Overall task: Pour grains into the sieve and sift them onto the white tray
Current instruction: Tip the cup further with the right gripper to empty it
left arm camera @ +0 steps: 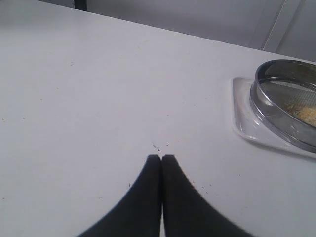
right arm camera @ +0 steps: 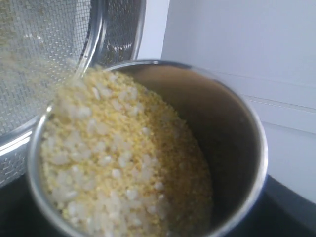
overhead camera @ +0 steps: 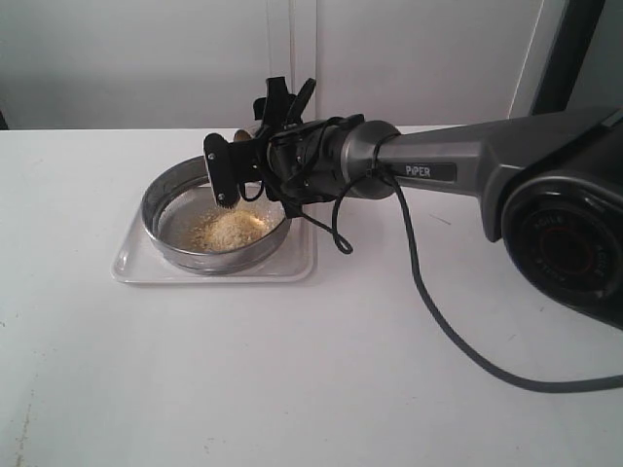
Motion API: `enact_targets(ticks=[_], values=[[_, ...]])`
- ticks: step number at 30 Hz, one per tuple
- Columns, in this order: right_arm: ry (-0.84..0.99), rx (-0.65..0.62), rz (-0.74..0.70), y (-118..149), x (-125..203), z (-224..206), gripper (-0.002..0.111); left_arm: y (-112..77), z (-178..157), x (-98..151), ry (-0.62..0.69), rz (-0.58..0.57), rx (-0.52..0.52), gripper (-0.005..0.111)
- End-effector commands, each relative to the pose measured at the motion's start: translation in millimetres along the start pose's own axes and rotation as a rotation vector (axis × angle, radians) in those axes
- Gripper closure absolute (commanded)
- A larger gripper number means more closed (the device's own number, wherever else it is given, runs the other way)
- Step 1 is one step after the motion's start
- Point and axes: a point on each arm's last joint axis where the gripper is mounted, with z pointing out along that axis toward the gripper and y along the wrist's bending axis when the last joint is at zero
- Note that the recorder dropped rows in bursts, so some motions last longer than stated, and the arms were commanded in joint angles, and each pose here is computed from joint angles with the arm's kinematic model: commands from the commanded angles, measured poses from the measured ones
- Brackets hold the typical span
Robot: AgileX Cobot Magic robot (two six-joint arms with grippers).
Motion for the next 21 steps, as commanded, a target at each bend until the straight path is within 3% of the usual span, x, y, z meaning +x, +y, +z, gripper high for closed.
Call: enact_targets(ticks=[1,21], values=[[0.016,0.029,-0.044,-7.6,-2.7,-4.1,0.108,0.2,0.4,0.8,-0.004,0.000,0.000,0.107],[0.093,0.043,-0.075,-6.7,-7.0,-9.2,0.108,0.2,0.4,0.8,-0.004,0.000,0.000,0.107]])
